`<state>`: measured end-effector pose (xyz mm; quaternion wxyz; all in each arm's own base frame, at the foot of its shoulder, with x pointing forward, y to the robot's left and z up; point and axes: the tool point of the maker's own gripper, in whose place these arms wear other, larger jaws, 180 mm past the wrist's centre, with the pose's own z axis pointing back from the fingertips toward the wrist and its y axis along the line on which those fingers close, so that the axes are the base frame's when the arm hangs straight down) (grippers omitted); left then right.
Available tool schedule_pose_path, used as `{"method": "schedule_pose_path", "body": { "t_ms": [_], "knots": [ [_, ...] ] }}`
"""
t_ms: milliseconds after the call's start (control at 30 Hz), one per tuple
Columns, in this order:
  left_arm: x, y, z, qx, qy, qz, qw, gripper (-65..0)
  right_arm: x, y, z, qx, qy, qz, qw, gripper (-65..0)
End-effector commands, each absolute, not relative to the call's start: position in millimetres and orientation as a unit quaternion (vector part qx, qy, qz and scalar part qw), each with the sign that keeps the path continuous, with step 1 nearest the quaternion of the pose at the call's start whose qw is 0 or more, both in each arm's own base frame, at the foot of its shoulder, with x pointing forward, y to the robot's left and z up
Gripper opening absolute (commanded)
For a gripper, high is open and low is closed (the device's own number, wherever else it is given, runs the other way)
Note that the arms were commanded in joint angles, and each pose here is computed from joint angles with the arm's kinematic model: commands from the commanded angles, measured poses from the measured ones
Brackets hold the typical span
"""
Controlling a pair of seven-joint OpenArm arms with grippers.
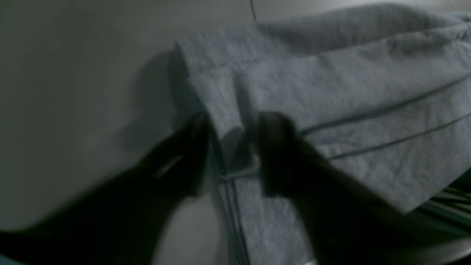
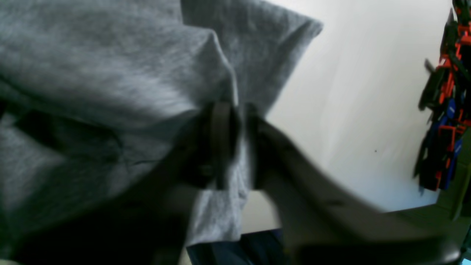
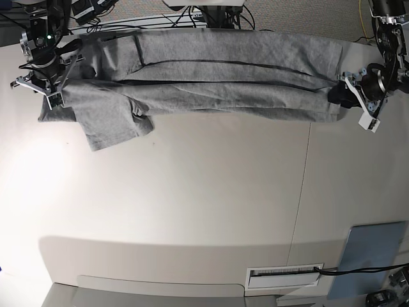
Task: Fold the T-shirt properly
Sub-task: 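Lift the hem with both grippers and fold it toward the shoulder fold, then grasp the sleeve end with the right gripper and tuck it over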
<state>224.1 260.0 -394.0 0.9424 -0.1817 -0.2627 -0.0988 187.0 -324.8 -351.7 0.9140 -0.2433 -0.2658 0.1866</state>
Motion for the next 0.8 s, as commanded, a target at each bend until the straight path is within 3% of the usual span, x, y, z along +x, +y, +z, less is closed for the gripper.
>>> {"method": "schedule_pose_path", "body": {
  "t_ms": [0,67,400,567,767],
  "knots": [
    [231.6,266.7,-382.5,-0.173,-0.276,-0.107,0.939,-30.5,193.0,-330.1,-341.4,-0.258,-0.277,0.190,0.906,-43.8],
    [229.2,265.7,-383.4,-0.174,-0.271,-0.116,0.940,-27.2,193.8,-329.9,-340.9,-0.258,-0.279,0.190,0.905,-39.2],
    [231.3,264.2,-381.6,-0.177,-0.279,-0.120,0.936,-27.2,226.0,-328.3,-320.9,-0.257,-0.330,0.162,0.894,-39.0],
    [231.7,263.6,-381.0,-0.179,-0.280,-0.119,0.936,-27.2,261.9,-313.4,-301.8,-0.208,-0.390,0.134,0.887,-39.0],
    [233.9,258.6,-376.9,-0.195,-0.289,-0.114,0.930,-27.2,297.7,-305.1,-313.0,-0.139,-0.402,0.106,0.899,-39.0]
  ]
}}
